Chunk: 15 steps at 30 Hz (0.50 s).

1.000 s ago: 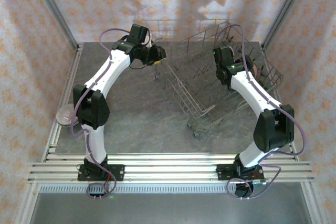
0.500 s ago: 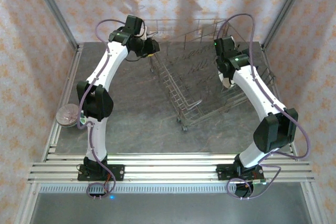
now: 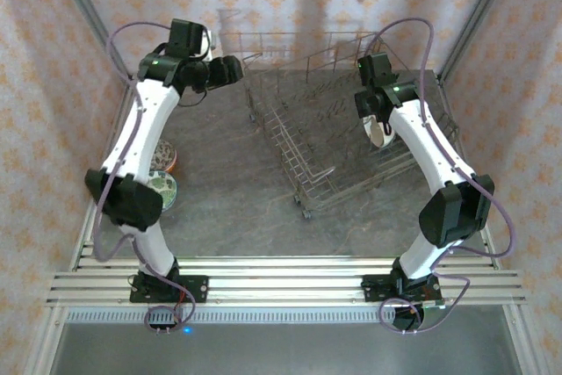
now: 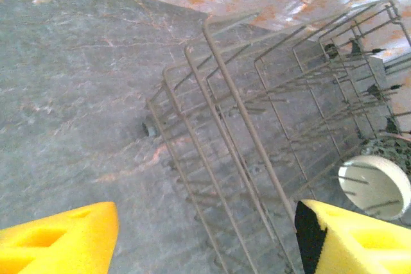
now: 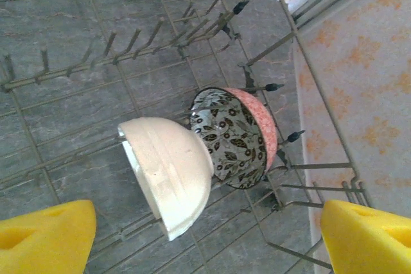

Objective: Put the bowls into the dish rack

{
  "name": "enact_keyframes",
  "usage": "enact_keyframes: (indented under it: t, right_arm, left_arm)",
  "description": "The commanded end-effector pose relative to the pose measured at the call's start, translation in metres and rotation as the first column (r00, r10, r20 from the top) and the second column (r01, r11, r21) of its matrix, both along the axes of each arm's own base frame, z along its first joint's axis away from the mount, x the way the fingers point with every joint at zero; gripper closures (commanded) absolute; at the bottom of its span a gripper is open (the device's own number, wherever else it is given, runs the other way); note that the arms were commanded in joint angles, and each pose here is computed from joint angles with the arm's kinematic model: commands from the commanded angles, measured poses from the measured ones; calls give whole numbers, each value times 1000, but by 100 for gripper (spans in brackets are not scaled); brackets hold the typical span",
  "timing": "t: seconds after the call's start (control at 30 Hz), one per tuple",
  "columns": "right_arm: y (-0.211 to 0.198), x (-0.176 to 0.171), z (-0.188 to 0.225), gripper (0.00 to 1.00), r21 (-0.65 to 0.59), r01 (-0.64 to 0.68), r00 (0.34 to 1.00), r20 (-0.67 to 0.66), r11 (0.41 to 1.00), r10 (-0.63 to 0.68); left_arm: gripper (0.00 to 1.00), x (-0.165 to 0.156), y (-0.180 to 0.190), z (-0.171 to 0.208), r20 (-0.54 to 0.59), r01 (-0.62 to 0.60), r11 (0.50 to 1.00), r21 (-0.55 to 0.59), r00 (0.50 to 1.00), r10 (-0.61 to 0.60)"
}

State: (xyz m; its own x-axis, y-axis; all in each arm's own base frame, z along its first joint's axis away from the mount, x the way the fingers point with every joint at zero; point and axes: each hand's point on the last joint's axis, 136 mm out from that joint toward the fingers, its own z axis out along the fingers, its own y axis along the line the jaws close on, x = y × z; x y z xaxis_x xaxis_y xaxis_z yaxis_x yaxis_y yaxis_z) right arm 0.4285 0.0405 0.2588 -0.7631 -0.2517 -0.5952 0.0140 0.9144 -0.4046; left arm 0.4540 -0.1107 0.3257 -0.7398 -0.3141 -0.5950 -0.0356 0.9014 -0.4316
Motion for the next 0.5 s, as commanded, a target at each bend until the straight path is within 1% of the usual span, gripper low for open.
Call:
enact_keyframes:
  t: [0.0, 0.1, 0.2, 0.33, 0.47]
  right_arm:
    - [5, -9, -6, 10, 70, 6, 1000, -21, 998, -4]
    - [12, -13, -7, 11, 116, -9, 999, -30, 993, 13]
    - [16, -16, -10, 11, 144, -15, 999, -40, 990, 21]
    - [26, -15, -10, 12, 182, -36, 998, -40, 983, 44]
    - [31, -12, -5, 13, 180, -52, 998, -34, 982, 60]
  left_arm:
    - [25, -35, 26, -4, -28, -58, 996, 65, 998, 60]
    - [27, -79, 64, -15, -70, -159, 981, 113, 983, 168]
    - [28, -126, 104, -41, -140, -276, 949, 150, 945, 297]
    - [31, -181, 145, -90, -256, -390, 899, 201, 864, 433]
    - [34, -219, 170, -136, -373, -479, 856, 196, 771, 516]
